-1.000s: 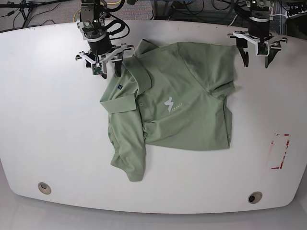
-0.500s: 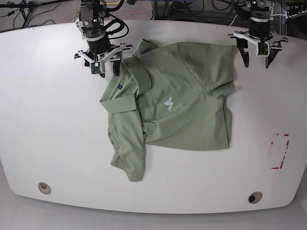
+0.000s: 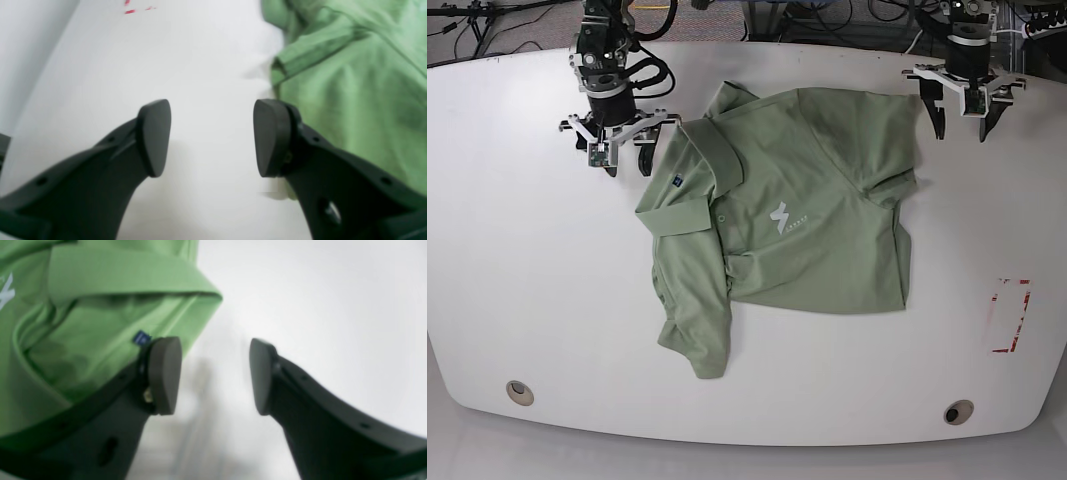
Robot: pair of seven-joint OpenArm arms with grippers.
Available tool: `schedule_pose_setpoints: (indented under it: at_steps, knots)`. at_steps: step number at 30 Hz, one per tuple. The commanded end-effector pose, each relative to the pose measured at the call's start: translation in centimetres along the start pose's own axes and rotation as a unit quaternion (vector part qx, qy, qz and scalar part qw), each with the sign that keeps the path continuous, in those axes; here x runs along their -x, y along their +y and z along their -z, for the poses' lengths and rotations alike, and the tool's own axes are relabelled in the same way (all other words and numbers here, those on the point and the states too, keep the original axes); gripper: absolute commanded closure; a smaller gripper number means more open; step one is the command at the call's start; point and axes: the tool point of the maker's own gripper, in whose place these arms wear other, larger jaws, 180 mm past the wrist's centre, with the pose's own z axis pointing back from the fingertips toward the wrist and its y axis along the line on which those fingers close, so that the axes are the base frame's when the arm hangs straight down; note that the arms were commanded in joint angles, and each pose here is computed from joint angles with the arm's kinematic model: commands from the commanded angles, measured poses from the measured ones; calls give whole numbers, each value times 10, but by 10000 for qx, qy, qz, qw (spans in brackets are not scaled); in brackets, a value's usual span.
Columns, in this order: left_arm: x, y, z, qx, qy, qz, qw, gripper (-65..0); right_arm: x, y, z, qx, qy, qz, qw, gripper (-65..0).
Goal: Fold the T-shirt properly
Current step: 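Position the right gripper beside the collar and the left gripper at the shoulder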
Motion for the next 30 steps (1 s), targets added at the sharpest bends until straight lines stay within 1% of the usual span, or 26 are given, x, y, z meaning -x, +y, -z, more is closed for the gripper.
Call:
schedule_pose_setpoints:
  at_steps: [1, 6, 10, 12, 16, 18, 20, 22, 26, 30]
  knots:
    - [-9, 7, 0, -112, -138, 11, 9998, -364, -9, -1, -7, -175, -158, -156, 9996, -369]
    - [-8, 9, 0, -140, -117, 14, 9998, -364, -8, 1, -9, -282, -143, -222, 9993, -374]
    - [-9, 11, 1, -161, -138, 25, 9998, -363, -8, 0, -9, -235, -153, -201, 9994, -346]
    - [-12, 9, 3, -124, -155, 52, 9998, -365, -5, 1, -7, -177, -108, -176, 9996, -283]
    - [-14, 9, 5, -127, -176, 64, 9997, -363, -3, 1, -9, -186, -74, -182, 9996, -212]
    - [-13, 9, 5, -124, -161, 64, 9998, -362, -4, 3, -10, -210, -72, -194, 9996, -195]
    - [-13, 9, 4, -125, -153, 65, 9998, -362, -5, 4, -11, -225, -77, -215, 9995, -200]
    - [-14, 7, 6, -113, -178, 13, 9998, -363, -7, 9, -15, -315, -114, -247, 9991, -262]
    - [-16, 6, 7, -104, -208, -4, 9997, -363, -10, 12, -17, -348, -133, -272, 9989, -287]
    - [-17, 6, 9, -106, -229, -10, 9997, -366, -13, 16, -19, -422, -154, -323, 9985, -291]
